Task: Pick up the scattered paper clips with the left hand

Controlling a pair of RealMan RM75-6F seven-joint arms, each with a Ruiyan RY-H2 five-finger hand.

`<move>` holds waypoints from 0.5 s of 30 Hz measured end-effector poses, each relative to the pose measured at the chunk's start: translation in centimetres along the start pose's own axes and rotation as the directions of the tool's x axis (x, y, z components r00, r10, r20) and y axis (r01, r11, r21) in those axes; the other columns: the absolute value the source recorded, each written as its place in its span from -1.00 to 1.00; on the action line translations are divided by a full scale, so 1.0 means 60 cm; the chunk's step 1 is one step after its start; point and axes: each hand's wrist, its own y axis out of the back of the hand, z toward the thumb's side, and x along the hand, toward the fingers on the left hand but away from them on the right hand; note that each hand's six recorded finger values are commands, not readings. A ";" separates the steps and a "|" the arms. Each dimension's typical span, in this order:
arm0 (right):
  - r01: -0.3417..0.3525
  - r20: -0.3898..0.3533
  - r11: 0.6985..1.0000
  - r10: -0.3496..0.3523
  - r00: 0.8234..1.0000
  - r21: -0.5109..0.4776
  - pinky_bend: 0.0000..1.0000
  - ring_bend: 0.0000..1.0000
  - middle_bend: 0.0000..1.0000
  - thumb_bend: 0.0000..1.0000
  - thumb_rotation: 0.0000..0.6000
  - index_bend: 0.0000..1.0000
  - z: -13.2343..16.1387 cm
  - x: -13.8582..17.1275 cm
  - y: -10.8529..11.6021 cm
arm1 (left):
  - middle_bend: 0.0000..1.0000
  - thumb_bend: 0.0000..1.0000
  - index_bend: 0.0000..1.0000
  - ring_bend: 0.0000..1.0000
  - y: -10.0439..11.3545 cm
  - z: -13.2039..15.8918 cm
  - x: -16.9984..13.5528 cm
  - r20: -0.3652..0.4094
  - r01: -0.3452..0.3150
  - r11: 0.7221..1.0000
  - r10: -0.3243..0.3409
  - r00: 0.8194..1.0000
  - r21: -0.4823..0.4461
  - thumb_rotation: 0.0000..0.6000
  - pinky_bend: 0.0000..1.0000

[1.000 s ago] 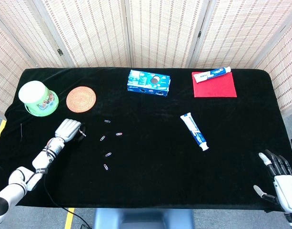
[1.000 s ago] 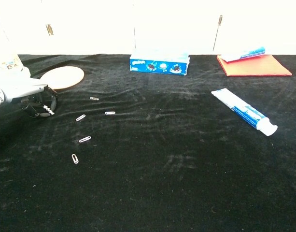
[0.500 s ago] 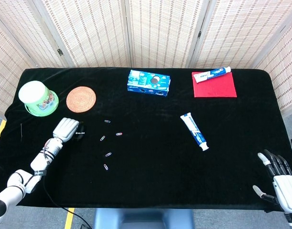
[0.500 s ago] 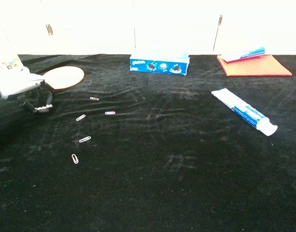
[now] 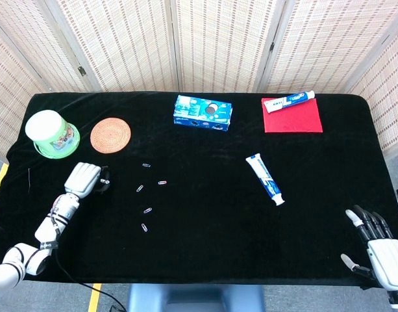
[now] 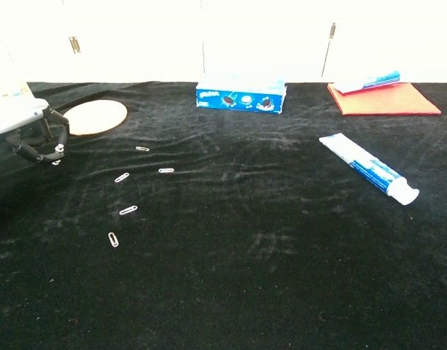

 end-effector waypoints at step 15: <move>-0.009 -0.013 1.000 0.009 1.000 -0.007 -1.00 -1.00 -1.00 -0.52 1.00 -1.00 0.001 0.002 0.000 | 1.00 -0.03 0.64 1.00 0.013 0.081 -0.034 0.077 -0.006 1.000 0.008 0.997 -0.029 1.00 1.00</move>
